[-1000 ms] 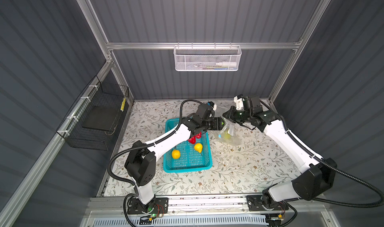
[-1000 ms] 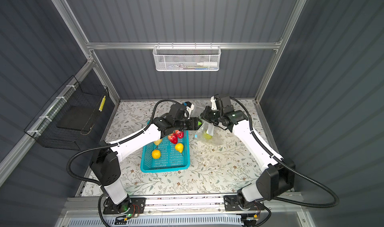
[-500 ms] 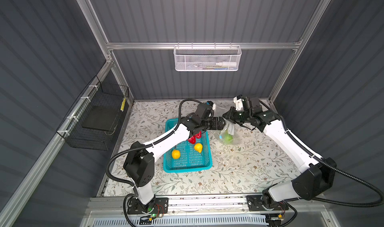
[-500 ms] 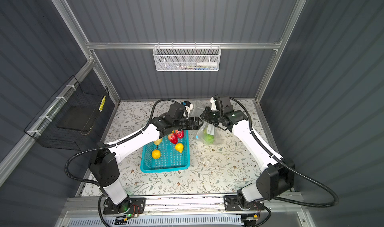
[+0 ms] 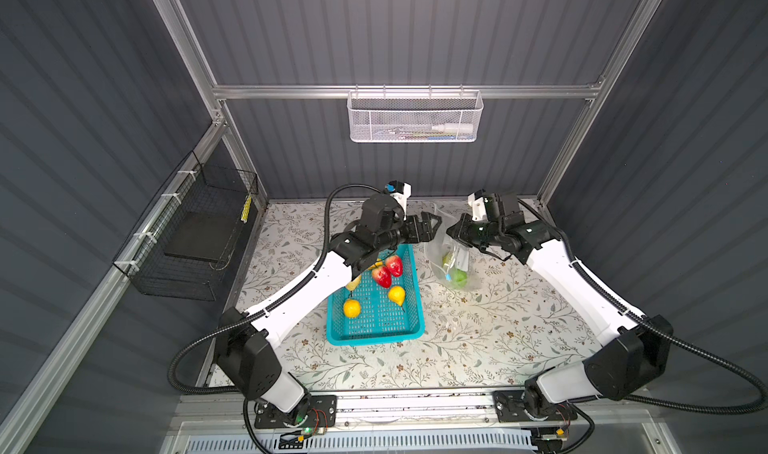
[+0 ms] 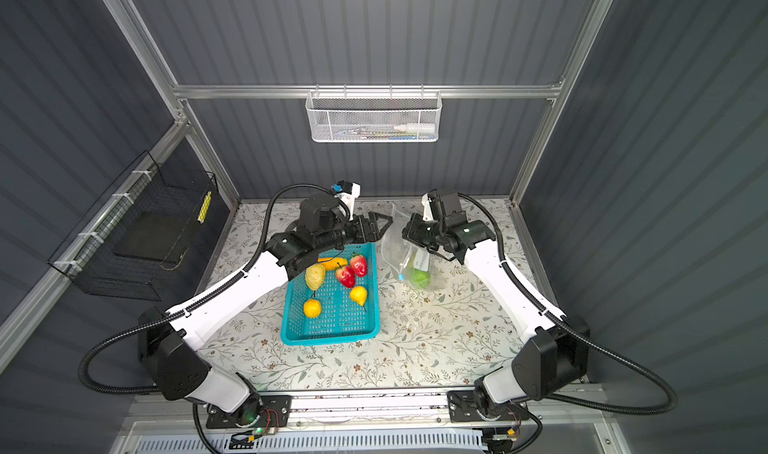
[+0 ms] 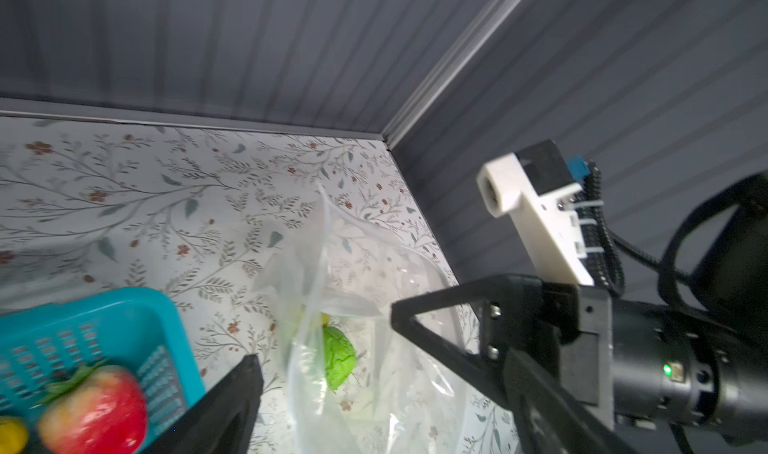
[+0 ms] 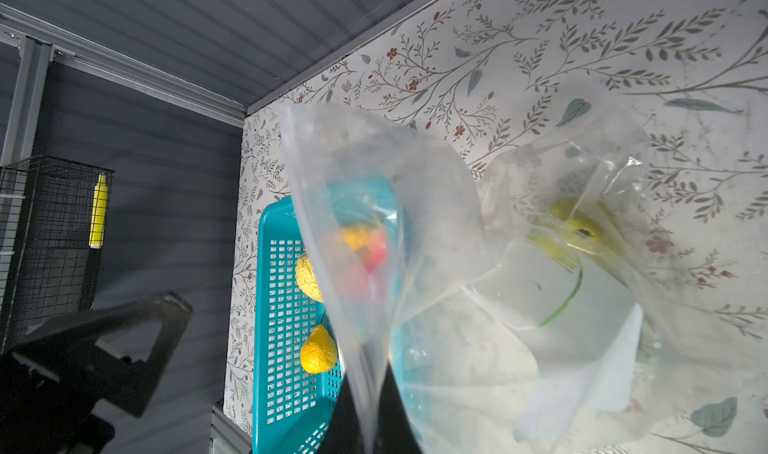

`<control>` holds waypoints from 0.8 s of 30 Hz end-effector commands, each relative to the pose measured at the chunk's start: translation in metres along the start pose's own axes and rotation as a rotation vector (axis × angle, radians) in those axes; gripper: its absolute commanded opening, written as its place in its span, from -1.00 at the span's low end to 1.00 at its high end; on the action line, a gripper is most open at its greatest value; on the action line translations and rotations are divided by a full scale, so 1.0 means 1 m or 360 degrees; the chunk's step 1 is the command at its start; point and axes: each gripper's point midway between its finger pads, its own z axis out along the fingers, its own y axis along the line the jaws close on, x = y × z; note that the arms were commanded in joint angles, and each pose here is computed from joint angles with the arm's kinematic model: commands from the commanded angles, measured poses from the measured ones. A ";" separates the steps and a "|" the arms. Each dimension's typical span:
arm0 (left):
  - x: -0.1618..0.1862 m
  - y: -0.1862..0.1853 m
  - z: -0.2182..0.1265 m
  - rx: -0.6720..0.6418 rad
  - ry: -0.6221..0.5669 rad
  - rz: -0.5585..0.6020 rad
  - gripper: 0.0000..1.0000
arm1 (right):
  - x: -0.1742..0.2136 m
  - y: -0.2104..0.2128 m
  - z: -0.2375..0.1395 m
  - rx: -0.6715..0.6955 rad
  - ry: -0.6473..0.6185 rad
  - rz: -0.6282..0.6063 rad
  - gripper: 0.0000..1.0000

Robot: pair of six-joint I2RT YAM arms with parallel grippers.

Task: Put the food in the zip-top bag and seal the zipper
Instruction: 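Withdraw the empty left gripper back over the teal basket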

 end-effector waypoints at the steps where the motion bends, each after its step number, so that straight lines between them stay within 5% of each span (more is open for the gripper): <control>1: 0.000 0.042 -0.013 -0.0164 -0.0018 -0.0082 0.87 | 0.001 -0.002 -0.002 0.0019 0.0003 -0.0022 -1.00; 16: 0.062 0.161 -0.066 -0.1030 0.0275 0.0024 0.99 | 0.001 -0.005 0.002 0.0026 0.0022 -0.0015 -1.00; 24: 0.094 0.202 -0.062 -0.1309 0.0479 0.0075 0.99 | 0.001 -0.005 0.001 0.0025 0.0021 -0.0008 -1.00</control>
